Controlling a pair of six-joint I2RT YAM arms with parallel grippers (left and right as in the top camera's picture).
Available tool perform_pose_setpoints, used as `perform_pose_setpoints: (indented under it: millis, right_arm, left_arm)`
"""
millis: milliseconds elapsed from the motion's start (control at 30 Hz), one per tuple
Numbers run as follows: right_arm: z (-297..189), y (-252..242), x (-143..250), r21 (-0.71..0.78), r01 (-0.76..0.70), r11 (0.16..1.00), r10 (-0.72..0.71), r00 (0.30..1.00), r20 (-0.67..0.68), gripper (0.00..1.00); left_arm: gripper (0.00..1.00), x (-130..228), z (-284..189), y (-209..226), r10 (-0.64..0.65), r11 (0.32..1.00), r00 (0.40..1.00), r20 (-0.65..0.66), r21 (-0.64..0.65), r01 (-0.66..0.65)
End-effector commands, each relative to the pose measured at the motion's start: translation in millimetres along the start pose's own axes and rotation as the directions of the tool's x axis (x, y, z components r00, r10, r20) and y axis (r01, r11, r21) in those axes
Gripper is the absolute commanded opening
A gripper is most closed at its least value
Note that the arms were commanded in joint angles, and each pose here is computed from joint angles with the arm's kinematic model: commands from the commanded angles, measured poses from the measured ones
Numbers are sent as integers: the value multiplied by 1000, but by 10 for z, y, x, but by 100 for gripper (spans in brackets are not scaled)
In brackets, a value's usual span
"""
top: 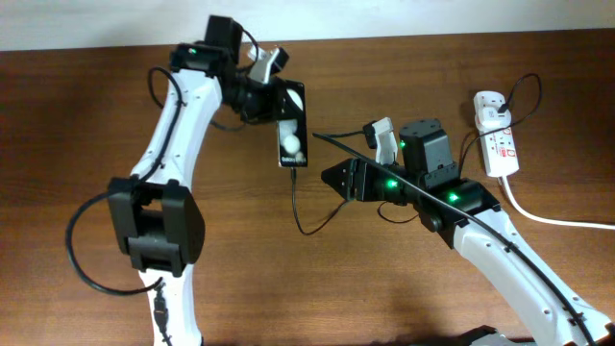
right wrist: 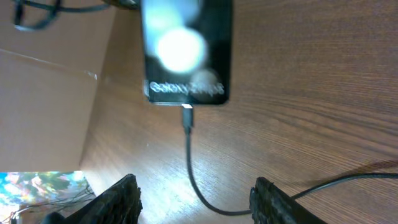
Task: Plug charger to phone and switch on socket
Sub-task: 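Lower the phone with the left gripper toward the table, cable attached, then lay the phone flat on the table and open both grippers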
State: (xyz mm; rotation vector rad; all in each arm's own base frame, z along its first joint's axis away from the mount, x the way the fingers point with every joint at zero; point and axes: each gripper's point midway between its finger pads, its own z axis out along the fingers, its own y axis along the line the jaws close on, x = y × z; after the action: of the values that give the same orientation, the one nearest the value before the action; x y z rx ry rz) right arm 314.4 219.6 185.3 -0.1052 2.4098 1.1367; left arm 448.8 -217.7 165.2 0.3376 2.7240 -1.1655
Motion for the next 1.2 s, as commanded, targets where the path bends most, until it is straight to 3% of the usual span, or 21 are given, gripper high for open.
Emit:
perform_pose_setpoints:
  millis: [0, 400, 767, 1167]
  right_arm:
    - [-35, 16, -82, 10, 22, 1000, -22, 999, 23, 60]
    - [-40, -126, -3, 78, -13, 997, 13, 1000, 2, 60]
    - [-41, -130, 5, 80, -15, 997, 15, 1000, -1, 60]
    - [-41, -136, 1, 83, -15, 996, 15, 1000, 1, 60]
  left_arm:
    - [0, 98, 189, 91, -14, 1000, 999, -29, 10, 14]
    - [0, 231, 535, 474, -133, 991, 991, -19, -17, 132]
    - [0, 271, 643, 671, -135, 989, 991, -9, -65, 135]
    - [0, 545, 1024, 887, -214, 975, 970, -118, -85, 205]
